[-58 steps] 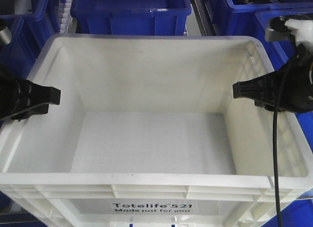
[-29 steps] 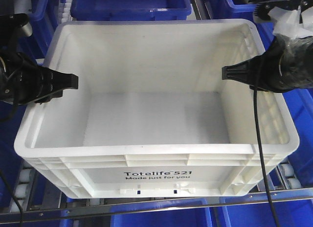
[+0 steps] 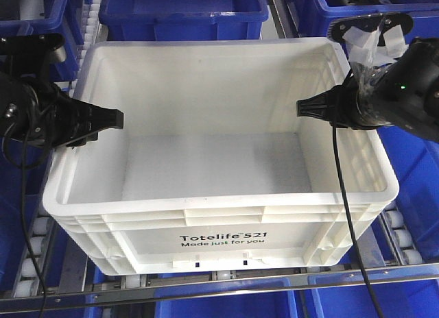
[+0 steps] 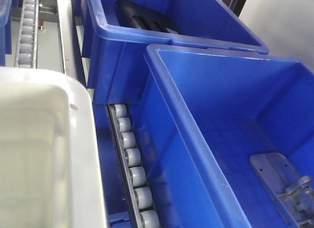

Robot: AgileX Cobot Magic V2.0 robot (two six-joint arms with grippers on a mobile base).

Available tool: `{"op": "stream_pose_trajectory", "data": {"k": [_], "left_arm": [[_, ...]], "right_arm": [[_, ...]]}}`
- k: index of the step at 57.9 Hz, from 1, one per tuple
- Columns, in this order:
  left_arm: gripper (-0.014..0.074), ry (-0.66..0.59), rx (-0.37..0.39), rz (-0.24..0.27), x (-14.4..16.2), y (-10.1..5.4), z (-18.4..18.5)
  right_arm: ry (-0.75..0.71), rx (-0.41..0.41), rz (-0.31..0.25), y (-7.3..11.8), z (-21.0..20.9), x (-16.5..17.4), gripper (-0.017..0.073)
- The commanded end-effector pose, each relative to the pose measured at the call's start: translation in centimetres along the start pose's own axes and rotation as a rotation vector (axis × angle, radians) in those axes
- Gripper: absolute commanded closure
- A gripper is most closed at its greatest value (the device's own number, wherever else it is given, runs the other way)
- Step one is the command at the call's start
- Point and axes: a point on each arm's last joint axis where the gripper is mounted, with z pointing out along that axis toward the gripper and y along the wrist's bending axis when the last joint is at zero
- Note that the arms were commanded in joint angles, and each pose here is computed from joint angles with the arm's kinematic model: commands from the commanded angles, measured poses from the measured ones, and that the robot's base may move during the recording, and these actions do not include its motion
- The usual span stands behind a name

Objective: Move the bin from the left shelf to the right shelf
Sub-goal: 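Push the crate forward onto the roller shelf with both grippers, then open both grippers and withdraw them from the crate rims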

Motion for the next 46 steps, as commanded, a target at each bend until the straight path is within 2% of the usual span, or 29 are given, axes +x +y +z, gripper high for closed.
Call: {"op": "stream_pose_trajectory", "data": {"k": [1,7,17,25,33,40,46], "left_arm": [[0.0503,-0.139,0.144,-0.037,-1.4,-1.5,-2.5],[0.0444,-0.133,0.141,-0.036,-1.4,-1.5,-2.3],[0.0293,-0.126,0.137,-0.035,-1.3,-1.5,-2.3],[0.0216,-0.117,0.133,-0.035,-1.2,-1.5,-2.4],[0.0206,-0.115,0.131,-0.036,-1.1,-1.3,-2.9],[0.0206,-0.149,0.144,-0.033,-1.1,-1.2,-4.2],[0.0206,-0.175,0.145,-0.011,-1.0,-0.9,-5.3]], "right_arm": [[-0.165,-0.057,0.064,-0.2,-1.6,-2.4,0.0426],[-0.161,-0.057,0.061,-0.1,-1.4,-2.4,0.0347],[-0.161,-0.057,0.061,-0.1,-1.4,-2.4,0.0183],[-0.161,-0.058,0.068,-0.1,-1.4,-2.4,0.0095],[-0.179,-0.070,0.080,-0.3,-2.1,-2.6,0.0084],[-0.182,-0.120,0.134,-0.7,-3.6,-2.6,0.0084],[-0.195,-0.183,0.095,-0.8,-5.0,-2.7,0.0084]]}}
